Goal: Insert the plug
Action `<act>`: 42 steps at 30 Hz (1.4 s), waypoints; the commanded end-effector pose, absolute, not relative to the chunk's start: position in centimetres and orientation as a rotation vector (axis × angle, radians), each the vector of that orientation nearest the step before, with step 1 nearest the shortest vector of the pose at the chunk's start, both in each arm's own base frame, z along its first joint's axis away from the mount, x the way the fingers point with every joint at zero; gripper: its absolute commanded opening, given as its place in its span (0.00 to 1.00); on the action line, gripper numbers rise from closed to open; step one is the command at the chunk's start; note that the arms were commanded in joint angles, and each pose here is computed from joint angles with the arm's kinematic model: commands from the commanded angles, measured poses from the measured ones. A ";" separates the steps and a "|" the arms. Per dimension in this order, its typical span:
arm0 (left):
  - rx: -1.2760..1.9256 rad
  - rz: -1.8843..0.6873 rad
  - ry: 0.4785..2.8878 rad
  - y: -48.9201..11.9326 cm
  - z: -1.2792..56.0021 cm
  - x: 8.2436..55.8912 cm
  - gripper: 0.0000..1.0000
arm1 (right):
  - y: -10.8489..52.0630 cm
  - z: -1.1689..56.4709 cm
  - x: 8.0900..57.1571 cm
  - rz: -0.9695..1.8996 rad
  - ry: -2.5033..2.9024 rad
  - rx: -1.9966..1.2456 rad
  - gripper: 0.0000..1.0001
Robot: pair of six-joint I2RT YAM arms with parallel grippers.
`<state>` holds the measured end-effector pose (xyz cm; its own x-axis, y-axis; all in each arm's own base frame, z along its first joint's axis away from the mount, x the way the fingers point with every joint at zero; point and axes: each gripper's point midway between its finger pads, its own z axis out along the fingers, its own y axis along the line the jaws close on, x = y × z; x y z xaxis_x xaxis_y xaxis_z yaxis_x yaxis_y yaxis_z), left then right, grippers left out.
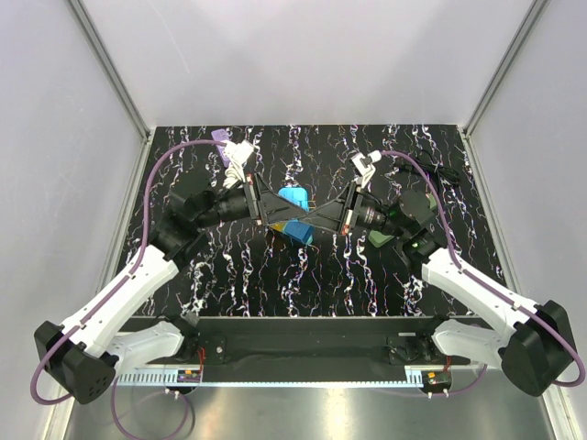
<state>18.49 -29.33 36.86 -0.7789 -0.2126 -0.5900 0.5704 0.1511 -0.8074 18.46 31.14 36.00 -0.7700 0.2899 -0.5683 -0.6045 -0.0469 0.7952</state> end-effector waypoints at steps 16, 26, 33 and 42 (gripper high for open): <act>0.315 -1.736 1.753 -28.6 38.8 18.6 0.37 | 31.5 35.8 17.4 1.918 1.604 -0.411 0.00; 0.286 -1.735 1.754 -28.4 38.8 19.1 0.37 | 31.6 35.5 17.4 1.927 1.616 -0.410 0.00; 0.284 -1.740 1.764 -28.4 38.3 19.0 0.34 | 31.7 35.4 17.4 1.933 1.617 -0.412 0.00; 0.286 -1.699 1.789 -28.4 38.1 19.5 0.00 | 31.8 34.6 17.3 1.950 1.647 -0.408 0.26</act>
<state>19.52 -28.59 36.47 -0.8076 -0.2562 -0.5312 0.5110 0.1457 -0.8472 17.95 31.62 34.92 -0.7967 0.2384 -0.5555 -0.5864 -0.0820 0.8059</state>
